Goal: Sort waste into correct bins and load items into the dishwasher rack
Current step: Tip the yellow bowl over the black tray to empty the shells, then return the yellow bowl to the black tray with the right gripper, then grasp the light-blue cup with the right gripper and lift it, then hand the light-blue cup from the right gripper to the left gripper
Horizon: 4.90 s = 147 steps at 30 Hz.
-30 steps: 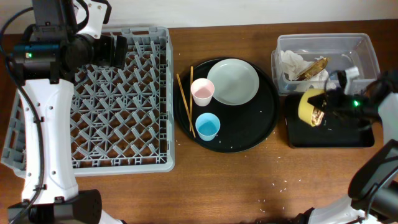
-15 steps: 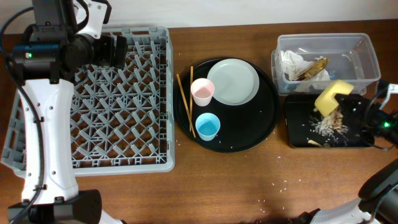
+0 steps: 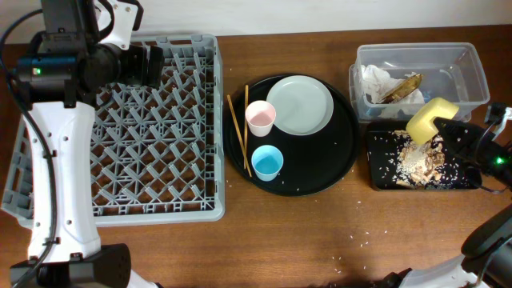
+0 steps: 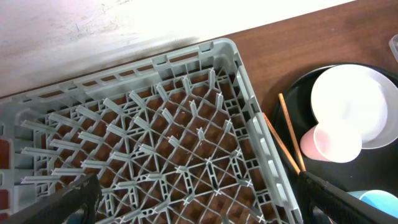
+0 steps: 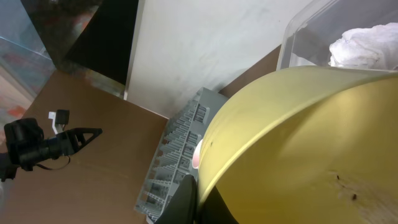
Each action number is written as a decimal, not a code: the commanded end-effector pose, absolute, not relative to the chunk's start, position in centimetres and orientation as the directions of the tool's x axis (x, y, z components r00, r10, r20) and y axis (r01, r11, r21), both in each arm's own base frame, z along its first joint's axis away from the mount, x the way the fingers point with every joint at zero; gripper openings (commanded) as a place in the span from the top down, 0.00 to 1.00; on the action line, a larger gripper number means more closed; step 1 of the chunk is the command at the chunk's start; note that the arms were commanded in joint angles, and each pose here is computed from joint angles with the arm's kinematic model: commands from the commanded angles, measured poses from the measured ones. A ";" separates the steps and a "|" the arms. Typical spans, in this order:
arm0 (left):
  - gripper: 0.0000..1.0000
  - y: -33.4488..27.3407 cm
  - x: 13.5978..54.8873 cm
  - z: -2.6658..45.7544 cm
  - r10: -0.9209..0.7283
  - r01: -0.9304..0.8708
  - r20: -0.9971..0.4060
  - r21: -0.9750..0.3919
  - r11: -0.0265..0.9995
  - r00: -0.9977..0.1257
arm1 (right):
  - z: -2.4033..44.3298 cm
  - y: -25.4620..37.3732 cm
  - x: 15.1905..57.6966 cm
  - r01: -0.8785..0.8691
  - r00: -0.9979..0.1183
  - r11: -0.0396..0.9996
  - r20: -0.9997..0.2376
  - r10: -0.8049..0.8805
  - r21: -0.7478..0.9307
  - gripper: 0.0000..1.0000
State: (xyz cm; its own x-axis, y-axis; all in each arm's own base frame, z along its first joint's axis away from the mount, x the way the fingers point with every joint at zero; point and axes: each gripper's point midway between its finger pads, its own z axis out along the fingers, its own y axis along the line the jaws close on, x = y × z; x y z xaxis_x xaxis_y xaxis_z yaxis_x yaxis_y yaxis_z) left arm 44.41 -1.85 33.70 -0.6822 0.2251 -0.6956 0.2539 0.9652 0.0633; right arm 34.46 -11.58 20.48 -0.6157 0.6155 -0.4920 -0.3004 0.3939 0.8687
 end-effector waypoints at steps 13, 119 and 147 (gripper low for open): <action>0.01 -1.9 44.5 34.6 0.210 0.248 -0.714 0.053 0.967 -0.668 | 21.1 -11.7 34.5 -0.159 -0.664 0.197 -0.252 0.704 0.967 0.96; 0.01 -7.2 44.8 30.2 -0.101 0.143 -0.553 -0.382 0.913 -0.827 | 24.8 16.3 40.1 -0.226 -0.939 0.559 -0.332 0.094 0.798 0.96; 0.16 -22.4 42.6 29.8 0.117 0.136 -0.138 -0.990 -0.019 -0.984 | 28.5 23.2 43.6 -0.414 -0.846 0.480 -0.522 0.111 0.773 0.96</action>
